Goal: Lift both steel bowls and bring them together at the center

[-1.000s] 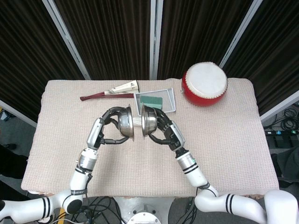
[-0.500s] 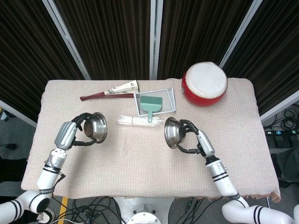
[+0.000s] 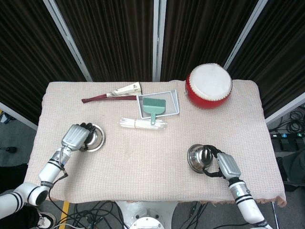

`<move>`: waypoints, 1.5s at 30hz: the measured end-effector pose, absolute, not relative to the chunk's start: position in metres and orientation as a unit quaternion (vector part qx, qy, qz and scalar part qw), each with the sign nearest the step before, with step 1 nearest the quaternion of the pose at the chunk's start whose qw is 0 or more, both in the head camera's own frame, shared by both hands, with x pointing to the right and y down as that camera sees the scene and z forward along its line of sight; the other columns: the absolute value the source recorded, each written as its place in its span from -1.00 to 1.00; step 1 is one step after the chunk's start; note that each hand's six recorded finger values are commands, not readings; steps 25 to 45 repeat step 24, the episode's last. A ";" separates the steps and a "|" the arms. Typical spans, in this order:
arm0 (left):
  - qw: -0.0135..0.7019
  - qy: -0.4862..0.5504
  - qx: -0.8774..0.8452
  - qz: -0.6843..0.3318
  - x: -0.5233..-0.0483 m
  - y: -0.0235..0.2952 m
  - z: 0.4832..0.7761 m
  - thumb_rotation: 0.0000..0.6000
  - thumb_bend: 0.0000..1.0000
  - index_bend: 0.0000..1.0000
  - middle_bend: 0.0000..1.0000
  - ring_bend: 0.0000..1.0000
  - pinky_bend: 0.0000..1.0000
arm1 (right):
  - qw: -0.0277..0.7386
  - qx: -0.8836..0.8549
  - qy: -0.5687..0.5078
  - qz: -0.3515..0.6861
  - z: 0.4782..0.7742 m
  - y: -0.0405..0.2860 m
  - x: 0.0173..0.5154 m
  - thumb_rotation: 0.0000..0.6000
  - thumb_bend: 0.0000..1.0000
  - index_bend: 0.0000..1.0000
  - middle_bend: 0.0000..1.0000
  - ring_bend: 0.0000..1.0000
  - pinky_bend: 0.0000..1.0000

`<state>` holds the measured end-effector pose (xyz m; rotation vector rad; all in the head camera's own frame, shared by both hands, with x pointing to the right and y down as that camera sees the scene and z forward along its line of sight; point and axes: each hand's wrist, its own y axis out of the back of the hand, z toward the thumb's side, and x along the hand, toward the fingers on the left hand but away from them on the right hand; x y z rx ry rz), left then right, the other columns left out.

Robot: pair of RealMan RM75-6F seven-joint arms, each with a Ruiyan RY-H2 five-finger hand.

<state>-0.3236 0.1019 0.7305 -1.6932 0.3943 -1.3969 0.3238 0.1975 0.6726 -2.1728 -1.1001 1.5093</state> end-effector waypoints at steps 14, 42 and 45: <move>0.445 0.201 -0.693 -0.530 -0.313 0.089 0.711 1.00 -1.00 -1.00 -1.00 -1.00 -0.82 | 0.137 -0.753 -0.419 0.488 0.668 0.184 0.325 1.00 -1.00 -1.00 -1.00 -1.00 -1.00; 0.430 0.309 -0.653 -0.541 -0.355 0.126 0.658 1.00 -1.00 -1.00 -1.00 -1.00 -0.82 | 0.173 -0.730 -0.455 0.479 0.649 0.198 0.351 1.00 -1.00 -1.00 -1.00 -1.00 -1.00; 0.430 0.309 -0.653 -0.541 -0.355 0.126 0.658 1.00 -1.00 -1.00 -1.00 -1.00 -0.82 | 0.173 -0.730 -0.455 0.479 0.649 0.198 0.351 1.00 -1.00 -1.00 -1.00 -1.00 -1.00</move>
